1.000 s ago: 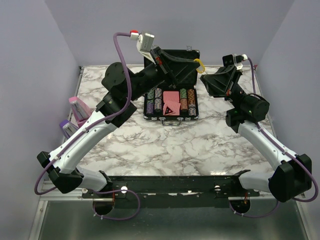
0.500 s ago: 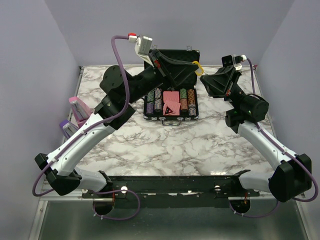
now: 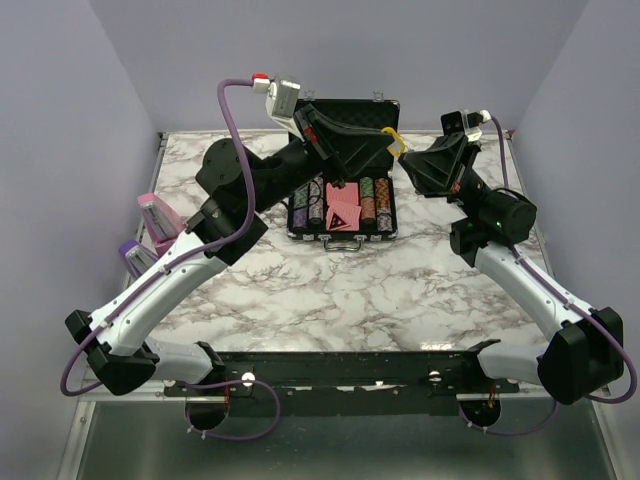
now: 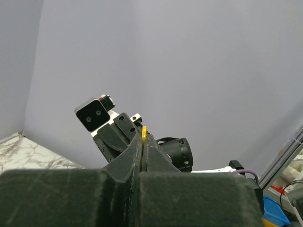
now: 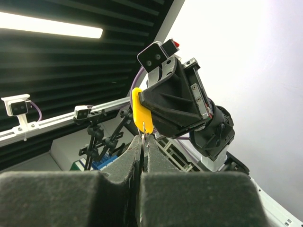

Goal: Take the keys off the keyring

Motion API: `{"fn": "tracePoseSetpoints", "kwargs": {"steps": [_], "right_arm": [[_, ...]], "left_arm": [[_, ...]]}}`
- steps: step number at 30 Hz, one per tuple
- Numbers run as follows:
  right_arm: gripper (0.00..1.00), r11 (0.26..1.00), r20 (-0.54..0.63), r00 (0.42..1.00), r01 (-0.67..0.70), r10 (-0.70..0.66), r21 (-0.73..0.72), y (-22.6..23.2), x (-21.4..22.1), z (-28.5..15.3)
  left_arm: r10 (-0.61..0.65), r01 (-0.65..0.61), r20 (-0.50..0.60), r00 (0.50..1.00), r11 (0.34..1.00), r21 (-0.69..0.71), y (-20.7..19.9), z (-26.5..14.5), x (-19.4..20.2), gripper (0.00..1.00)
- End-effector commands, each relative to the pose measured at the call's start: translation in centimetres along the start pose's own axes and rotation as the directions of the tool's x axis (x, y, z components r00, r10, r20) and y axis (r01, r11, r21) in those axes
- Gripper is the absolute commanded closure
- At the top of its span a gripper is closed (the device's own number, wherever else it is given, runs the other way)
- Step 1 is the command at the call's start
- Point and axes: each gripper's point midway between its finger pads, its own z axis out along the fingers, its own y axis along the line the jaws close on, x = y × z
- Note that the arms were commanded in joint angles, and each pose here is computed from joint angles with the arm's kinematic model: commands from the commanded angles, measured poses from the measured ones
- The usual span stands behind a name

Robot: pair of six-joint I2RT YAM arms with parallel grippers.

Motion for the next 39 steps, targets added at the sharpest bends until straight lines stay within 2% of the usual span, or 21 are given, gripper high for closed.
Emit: {"fn": "tracePoseSetpoints", "kwargs": {"steps": [1,2,10,13,19,21,23,27,29,33,39], "right_arm": [[0.96,0.986,-0.085,0.993,0.067,-0.081,-0.156,4.1,2.8,-0.8],[0.99,0.986,-0.084,0.993,0.070,-0.083,-0.152,4.1,2.8,-0.8],[0.99,0.990,-0.101,0.989,0.099,-0.109,-0.096,3.2,3.0,-0.6],[0.99,0.991,-0.128,0.984,0.122,-0.128,-0.055,2.5,3.3,-0.5],[0.99,0.962,-0.266,0.943,0.241,-0.202,0.125,-0.2,4.3,-0.1],[0.99,0.916,-0.355,0.893,0.357,-0.277,0.184,-1.7,4.6,-0.4],[0.99,0.862,-0.434,0.841,0.452,-0.324,0.231,-2.7,4.7,-1.0],[0.99,0.767,-0.584,0.728,0.587,-0.359,0.260,-3.9,5.6,-2.9],[0.99,0.754,-0.629,0.693,0.608,-0.352,0.248,-4.1,6.2,-3.9],[0.99,0.758,-0.686,0.657,0.608,-0.313,0.236,-5.0,7.3,-5.7],[0.99,0.755,-0.728,0.625,0.612,-0.281,0.234,-6.0,8.0,-7.1]], "left_arm": [[0.022,-0.023,0.045,0.999,1.000,0.016,-1.2,-0.7,-1.4,1.00],[0.025,-0.026,0.048,0.999,1.000,0.015,-1.2,-0.9,-1.4,1.00],[0.034,-0.034,0.042,0.999,0.999,-0.001,-1.1,-2.0,-0.8,0.99],[0.037,-0.037,0.036,0.999,0.999,-0.009,-1.1,-2.7,-0.4,0.87],[0.050,-0.050,0.014,0.999,0.998,-0.036,-1.3,-5.6,0.2,0.42],[0.050,-0.050,-0.003,0.999,0.997,-0.054,-1.2,-7.2,1.0,0.28],[0.057,-0.059,-0.030,0.998,0.996,-0.073,-1.0,-8.9,1.8,0.22],[0.076,-0.089,-0.120,0.990,0.990,-0.109,-1.0,-12.4,3.4,0.19],[0.084,-0.105,-0.177,0.981,0.987,-0.118,-1.1,-13.9,4.3,0.20],[0.087,-0.126,-0.273,0.958,0.983,-0.131,-1.3,-15.9,5.3,0.20],[0.088,-0.134,-0.322,0.943,0.983,-0.124,-2.5,-16.9,4.6,0.26]]}}
